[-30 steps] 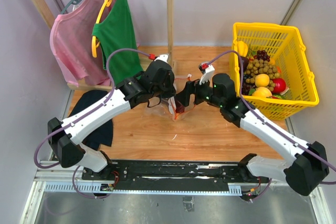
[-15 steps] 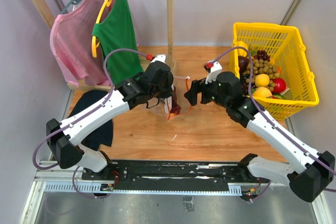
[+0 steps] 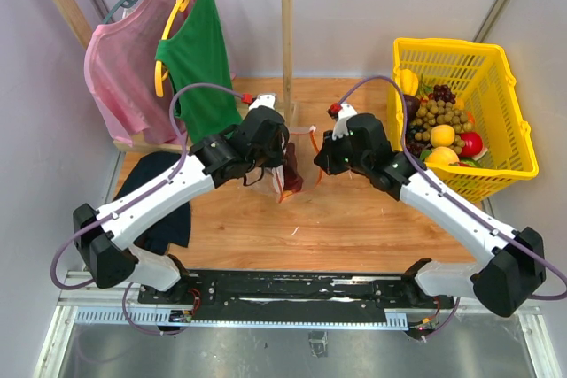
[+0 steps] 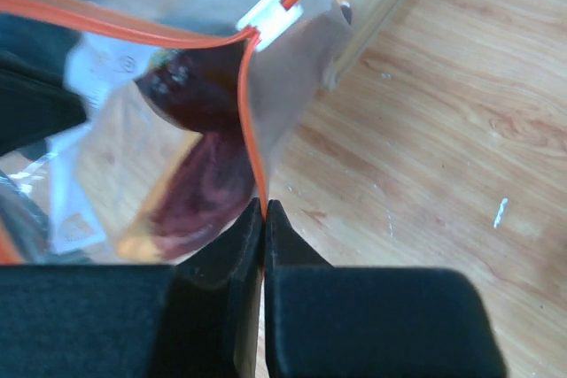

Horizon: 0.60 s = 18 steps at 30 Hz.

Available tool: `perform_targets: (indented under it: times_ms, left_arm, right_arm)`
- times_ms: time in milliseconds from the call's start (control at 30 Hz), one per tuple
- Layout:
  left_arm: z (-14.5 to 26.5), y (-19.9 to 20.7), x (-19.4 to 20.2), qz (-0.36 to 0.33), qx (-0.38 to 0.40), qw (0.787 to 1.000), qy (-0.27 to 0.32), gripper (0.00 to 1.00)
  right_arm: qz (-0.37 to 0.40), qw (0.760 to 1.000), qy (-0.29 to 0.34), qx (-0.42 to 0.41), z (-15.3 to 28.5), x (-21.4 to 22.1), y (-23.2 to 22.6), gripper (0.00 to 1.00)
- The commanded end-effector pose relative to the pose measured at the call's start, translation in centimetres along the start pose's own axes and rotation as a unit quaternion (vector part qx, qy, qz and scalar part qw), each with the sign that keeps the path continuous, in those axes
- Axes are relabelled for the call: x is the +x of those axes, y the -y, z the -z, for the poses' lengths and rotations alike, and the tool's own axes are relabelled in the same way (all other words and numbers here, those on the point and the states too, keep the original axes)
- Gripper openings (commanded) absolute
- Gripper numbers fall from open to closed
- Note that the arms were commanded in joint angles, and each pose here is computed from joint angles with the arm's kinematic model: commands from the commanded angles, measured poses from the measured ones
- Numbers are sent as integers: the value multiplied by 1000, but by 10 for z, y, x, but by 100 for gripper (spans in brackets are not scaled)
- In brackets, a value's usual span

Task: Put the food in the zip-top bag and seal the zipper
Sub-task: Adjust the fake fruit in the zipper food storage bag.

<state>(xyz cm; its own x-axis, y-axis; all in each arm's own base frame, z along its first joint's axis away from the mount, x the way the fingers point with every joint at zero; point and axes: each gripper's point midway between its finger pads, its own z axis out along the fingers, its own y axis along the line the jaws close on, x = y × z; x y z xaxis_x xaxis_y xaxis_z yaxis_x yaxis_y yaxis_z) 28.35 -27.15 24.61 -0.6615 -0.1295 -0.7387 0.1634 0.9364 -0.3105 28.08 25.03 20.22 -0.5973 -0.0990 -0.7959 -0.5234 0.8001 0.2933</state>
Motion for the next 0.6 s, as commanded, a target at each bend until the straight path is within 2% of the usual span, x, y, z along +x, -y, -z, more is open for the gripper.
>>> perform_targets:
  times_ms: [0, 267, 567]
  left_arm:
    - [11, -21, -9, -14, -43, 999, 25, 0]
    - [17, -53, -9, -43, -115, 992, 35, 0]
    - [12, -43, -7, -51, -98, 994, 19, 0]
  right_arm:
    - [21, 999, 46, -17, 20, -46, -16, 1]
    - [49, 997, 65, -14, 39, -81, -24, 1]
    - [51, 998, 37, -8, 17, -67, -19, 1]
